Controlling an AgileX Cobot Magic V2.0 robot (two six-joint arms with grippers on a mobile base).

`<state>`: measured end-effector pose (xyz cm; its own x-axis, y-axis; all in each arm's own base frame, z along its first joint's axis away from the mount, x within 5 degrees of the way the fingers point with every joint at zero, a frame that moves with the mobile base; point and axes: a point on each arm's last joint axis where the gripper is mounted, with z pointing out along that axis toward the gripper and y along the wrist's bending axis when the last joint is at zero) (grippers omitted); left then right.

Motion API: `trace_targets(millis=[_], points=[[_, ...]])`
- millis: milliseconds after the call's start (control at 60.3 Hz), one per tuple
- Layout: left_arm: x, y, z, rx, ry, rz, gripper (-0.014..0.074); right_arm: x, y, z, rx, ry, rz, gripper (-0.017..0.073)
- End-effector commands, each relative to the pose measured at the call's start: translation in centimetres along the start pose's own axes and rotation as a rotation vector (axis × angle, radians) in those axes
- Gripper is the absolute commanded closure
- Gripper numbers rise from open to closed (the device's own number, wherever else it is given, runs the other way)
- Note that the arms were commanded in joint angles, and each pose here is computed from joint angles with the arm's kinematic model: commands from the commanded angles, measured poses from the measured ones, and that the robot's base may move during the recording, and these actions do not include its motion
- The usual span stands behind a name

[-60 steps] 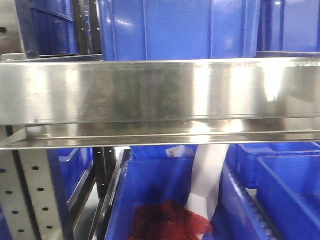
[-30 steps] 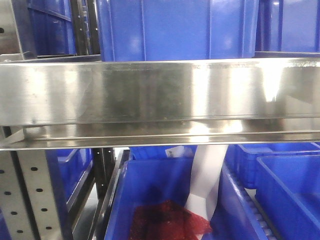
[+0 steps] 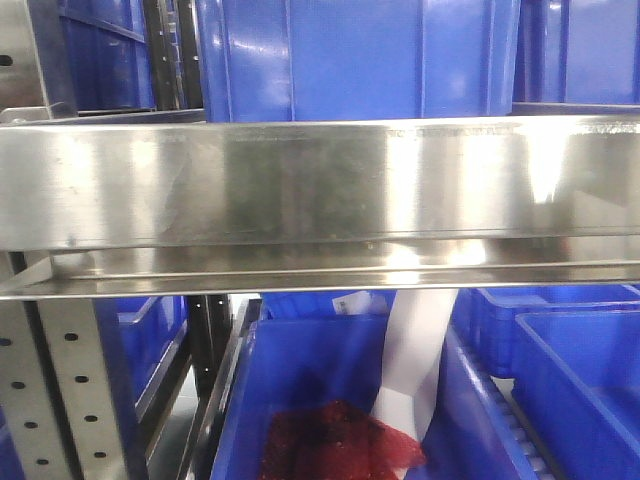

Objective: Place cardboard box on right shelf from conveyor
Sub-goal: 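Raise the right gripper with the box above the upper steel shelf, then lower the box flat onto the shelf rollers and open the right gripper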

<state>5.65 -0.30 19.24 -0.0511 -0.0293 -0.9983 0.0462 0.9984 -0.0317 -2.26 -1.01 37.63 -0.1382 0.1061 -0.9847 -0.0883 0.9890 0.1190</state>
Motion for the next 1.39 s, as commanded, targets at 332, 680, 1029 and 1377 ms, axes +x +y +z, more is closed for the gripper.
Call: trace_targets(millis=[332,680,1029,1377], points=[[-0.6,0.0,-0.1,-0.001,-0.091,-0.005,0.0710,-2.8,0.6,1.6,-0.028,-0.132,-0.006,0.0282],[-0.6,0.0,-0.1,-0.001,-0.091,-0.005,0.0710,-7.9,3.1,11.9,-0.136,-0.088,-0.263,0.0282],[-0.6,0.0,-0.1,-0.001,-0.091,-0.005,0.0710,-9.4,7.2,20.5,-0.331,-0.035,-0.901,0.0282],[-0.6,0.0,-0.1,-0.001,-0.091,-0.005,0.0710,-5.1,10.7,27.1,-0.517,-0.020,-1.475,0.0282]])
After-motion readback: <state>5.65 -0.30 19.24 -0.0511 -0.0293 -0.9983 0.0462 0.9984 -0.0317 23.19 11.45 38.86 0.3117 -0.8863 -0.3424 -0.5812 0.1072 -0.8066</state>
